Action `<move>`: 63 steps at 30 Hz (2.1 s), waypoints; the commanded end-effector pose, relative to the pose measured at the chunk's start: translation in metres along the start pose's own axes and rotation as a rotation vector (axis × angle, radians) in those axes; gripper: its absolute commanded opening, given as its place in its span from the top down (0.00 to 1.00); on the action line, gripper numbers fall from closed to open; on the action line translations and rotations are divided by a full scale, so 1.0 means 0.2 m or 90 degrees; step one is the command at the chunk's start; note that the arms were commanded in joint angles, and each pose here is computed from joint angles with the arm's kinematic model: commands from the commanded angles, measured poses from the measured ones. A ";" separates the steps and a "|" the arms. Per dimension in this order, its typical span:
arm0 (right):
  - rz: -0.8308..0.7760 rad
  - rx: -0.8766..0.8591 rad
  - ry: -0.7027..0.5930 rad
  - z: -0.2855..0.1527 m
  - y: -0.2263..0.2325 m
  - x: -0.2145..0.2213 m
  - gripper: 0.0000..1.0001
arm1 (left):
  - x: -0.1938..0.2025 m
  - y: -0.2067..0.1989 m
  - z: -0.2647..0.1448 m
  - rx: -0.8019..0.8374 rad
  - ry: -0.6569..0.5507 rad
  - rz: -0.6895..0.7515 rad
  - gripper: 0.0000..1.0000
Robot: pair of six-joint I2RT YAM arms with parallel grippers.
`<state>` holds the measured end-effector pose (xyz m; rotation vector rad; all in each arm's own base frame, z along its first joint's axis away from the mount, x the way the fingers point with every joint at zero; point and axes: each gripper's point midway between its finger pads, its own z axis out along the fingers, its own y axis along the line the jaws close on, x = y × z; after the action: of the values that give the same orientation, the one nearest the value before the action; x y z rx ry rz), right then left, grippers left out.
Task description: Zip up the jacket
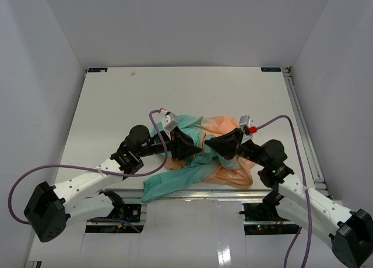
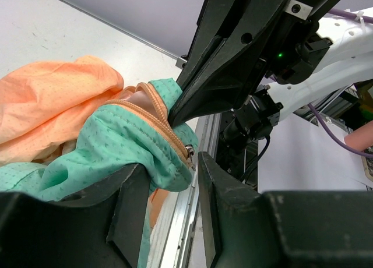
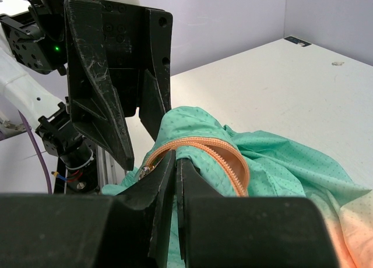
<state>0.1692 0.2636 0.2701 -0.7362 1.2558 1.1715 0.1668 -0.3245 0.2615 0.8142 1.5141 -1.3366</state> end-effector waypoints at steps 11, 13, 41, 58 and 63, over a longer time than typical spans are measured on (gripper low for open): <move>-0.013 -0.018 -0.051 0.00 0.04 -0.09 0.92 | -0.02 -0.06 0.02 0.037 0.004 -0.011 0.83; -0.012 -0.019 -0.051 0.01 0.04 -0.10 0.92 | -0.01 -0.05 0.02 0.037 0.011 -0.010 0.97; -0.080 0.015 -0.127 0.01 0.05 -0.43 0.92 | 0.04 0.00 0.04 0.013 0.051 -0.019 1.00; -0.080 0.070 -0.143 0.06 -0.02 -0.55 0.92 | 0.13 -0.01 0.07 0.040 0.105 -0.034 1.00; -0.085 0.095 -0.147 0.05 -0.05 -0.59 0.92 | 0.15 0.00 0.07 0.027 0.113 -0.034 1.00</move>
<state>0.1896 0.2588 0.2895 -0.6549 1.3410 1.0879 0.1772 -0.3407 0.2604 0.8679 1.5434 -1.3380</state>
